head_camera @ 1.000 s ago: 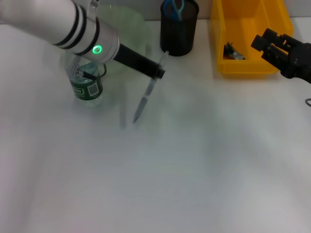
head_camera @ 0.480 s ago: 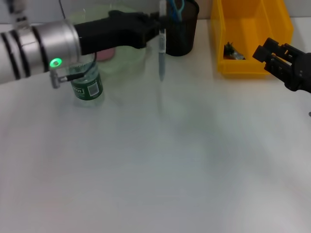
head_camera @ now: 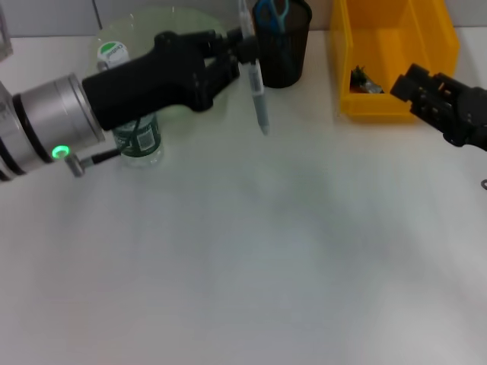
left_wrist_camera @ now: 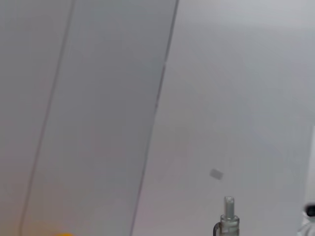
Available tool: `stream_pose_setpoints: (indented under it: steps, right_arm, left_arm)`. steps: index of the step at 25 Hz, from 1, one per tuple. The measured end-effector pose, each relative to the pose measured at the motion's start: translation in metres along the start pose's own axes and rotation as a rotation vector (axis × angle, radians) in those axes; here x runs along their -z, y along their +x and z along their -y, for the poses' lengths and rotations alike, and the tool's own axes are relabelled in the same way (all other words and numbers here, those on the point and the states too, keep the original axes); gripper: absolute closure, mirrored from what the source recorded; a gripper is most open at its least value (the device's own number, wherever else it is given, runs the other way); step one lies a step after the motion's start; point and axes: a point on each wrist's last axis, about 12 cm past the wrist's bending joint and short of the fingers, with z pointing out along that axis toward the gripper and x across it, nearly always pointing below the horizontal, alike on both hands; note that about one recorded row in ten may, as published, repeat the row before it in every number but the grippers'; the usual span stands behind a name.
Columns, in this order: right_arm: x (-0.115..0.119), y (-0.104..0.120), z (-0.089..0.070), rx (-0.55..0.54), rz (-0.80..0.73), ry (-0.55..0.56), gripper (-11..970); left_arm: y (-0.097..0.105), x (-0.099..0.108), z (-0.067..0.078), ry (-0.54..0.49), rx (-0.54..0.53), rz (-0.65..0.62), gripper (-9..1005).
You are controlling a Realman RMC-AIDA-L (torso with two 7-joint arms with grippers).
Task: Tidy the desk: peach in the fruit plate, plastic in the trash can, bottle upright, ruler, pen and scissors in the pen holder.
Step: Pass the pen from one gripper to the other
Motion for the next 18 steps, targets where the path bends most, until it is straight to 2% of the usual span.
stream_pose_setpoints:
  steps: [8,13,18]
  right_arm:
    - [0.007,0.002,-0.016,0.045,-0.108,-0.158,491]
    - [0.014,0.006,-0.024,0.066,-0.112,-0.189,483]
    - [0.008,0.004,-0.026,0.098,-0.181,-0.261,476]
  left_arm:
    - [0.025,0.013,0.009,0.017,0.010,-0.004,833]
    - [0.028,0.014,0.015,0.050,-0.002,0.011,830]
    - [0.027,0.008,0.023,0.120,-0.034,0.018,827]
